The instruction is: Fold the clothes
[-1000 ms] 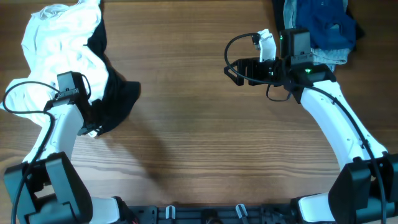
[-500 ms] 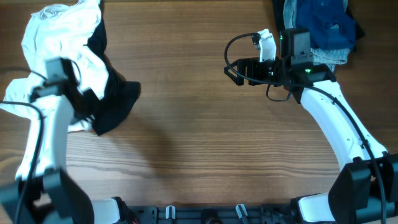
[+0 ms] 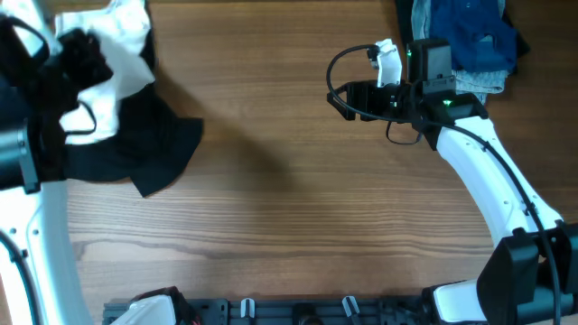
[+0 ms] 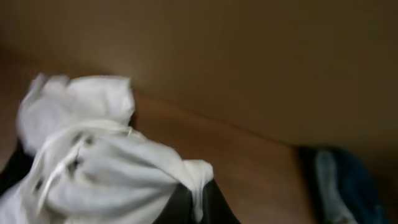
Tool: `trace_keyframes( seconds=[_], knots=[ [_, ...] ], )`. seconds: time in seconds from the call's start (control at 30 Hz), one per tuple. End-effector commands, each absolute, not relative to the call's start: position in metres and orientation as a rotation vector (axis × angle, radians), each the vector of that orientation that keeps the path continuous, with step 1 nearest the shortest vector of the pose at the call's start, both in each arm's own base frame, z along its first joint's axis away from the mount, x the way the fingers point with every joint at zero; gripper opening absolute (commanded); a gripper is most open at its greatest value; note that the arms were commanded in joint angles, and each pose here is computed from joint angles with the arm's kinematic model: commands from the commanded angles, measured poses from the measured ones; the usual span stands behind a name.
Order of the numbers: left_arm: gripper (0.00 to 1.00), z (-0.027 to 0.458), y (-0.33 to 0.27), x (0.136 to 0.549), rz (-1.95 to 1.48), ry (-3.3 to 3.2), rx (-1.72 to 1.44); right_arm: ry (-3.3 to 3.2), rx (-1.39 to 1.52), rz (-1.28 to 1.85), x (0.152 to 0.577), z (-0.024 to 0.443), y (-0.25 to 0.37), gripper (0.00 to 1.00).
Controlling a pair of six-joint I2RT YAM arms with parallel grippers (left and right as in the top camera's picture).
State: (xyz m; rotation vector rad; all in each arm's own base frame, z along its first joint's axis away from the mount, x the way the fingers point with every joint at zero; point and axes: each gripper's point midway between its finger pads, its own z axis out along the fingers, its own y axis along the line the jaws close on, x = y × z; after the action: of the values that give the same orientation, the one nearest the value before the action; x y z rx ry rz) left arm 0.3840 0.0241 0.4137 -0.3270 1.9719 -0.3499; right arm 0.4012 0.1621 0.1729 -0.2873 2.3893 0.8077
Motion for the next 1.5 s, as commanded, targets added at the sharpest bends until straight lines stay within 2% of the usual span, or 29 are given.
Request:
trace_keyframes(
  seconds=[0.0,0.2,0.4,0.63,0.87,0.97,1.23,1.47],
  knots=[
    [0.04,0.483,-0.030,0.376,-0.520,1.798,-0.152,2.291,-0.293,0.823,0.401,0.212,0.158,0.89],
    [0.04,0.561,-0.088,0.371,-0.677,1.510,-0.007,2.249,-0.287,0.860,0.381,0.243,0.147,0.90],
    [0.04,0.598,-0.130,0.380,-0.801,1.323,0.039,2.195,-0.348,0.822,0.357,0.270,0.139,0.92],
    [0.04,0.602,-0.173,0.407,-0.857,1.215,0.056,2.090,-0.426,0.786,0.334,0.304,0.139,0.94],
    [0.04,0.640,-0.204,0.381,-0.940,1.009,0.062,2.037,-0.466,0.801,0.328,0.317,0.142,0.94],
    [0.04,0.641,-0.209,0.377,-0.948,1.015,0.058,1.991,-0.542,0.833,0.323,0.323,0.149,0.94],
    [0.04,0.624,-0.223,0.380,-0.959,1.103,0.070,1.890,-0.581,0.774,0.349,0.326,0.150,0.84],
    [0.04,0.621,-0.222,0.378,-0.956,1.132,0.071,1.828,-0.614,0.843,0.378,0.316,0.163,0.82]
  ],
)
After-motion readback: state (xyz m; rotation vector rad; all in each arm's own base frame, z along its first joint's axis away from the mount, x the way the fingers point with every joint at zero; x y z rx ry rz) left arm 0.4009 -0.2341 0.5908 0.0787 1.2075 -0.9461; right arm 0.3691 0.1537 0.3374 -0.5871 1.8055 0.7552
